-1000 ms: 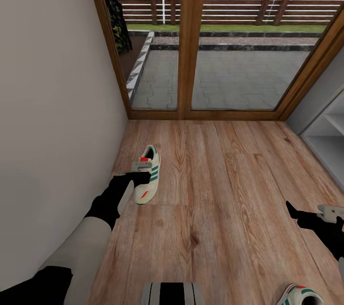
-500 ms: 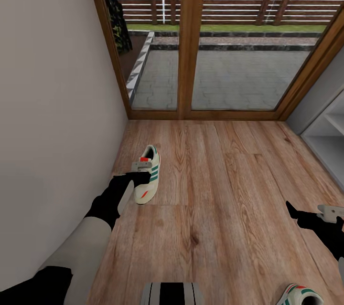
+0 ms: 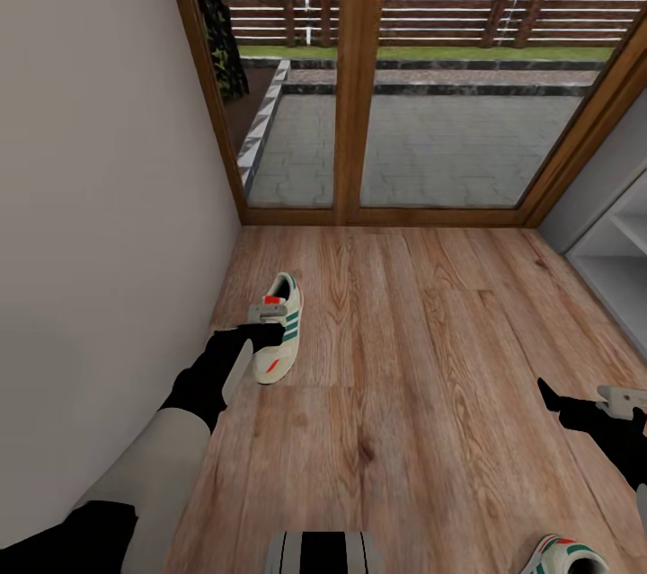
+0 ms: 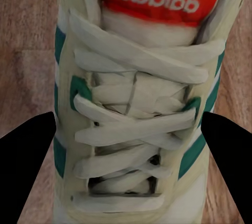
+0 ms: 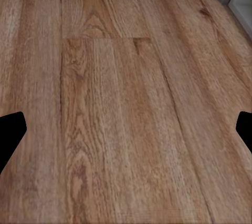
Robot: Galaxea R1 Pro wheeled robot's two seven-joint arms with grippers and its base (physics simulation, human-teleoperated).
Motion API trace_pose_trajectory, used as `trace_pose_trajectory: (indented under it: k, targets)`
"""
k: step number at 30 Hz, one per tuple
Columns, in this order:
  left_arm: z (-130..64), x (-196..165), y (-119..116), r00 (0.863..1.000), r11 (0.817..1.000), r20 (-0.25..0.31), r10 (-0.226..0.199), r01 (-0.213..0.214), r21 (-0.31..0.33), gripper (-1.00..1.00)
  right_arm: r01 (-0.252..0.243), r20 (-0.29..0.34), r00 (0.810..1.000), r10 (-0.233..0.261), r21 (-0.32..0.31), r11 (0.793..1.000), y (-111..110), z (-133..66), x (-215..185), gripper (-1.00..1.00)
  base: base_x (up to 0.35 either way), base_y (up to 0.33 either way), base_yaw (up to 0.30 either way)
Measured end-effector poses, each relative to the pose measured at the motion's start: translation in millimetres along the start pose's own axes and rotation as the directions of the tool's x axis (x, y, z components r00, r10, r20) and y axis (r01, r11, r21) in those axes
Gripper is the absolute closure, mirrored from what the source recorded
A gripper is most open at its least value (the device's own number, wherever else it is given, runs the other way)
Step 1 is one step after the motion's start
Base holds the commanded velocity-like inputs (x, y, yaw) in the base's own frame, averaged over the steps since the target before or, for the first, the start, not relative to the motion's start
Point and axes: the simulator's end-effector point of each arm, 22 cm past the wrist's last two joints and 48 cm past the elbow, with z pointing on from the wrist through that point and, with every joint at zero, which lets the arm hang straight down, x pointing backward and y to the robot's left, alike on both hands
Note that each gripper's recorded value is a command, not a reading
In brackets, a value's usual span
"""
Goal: Pick up the two gym shoes and the two sandals from the corridor floor and place them onto the hallstand (shoe rack) in the corridor, making sure they are on the rack and not on the floor. Arrange them so the two gym shoes are next to each other and the two sandals are next to each other.
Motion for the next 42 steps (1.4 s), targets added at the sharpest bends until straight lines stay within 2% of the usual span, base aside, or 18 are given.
trace_pose_trajectory:
  k: [14,42]
  targets:
    - [0.1,0.2,-0.1,1.000,1.000,0.000,-0.001,0.001,0.000,1.00,0.000,0.000,1.000,0.000,0.000,1.000,0.0,0.0,0.0,-1.00,0.186,0.000,0.000]
    - [0.2,0.5,-0.2,1.000,1.000,-0.001,-0.001,0.001,0.000,1.00,0.000,0.000,1.000,0.000,0.000,1.000,0.0,0.0,0.0,-1.00,0.038,0.000,0.000]
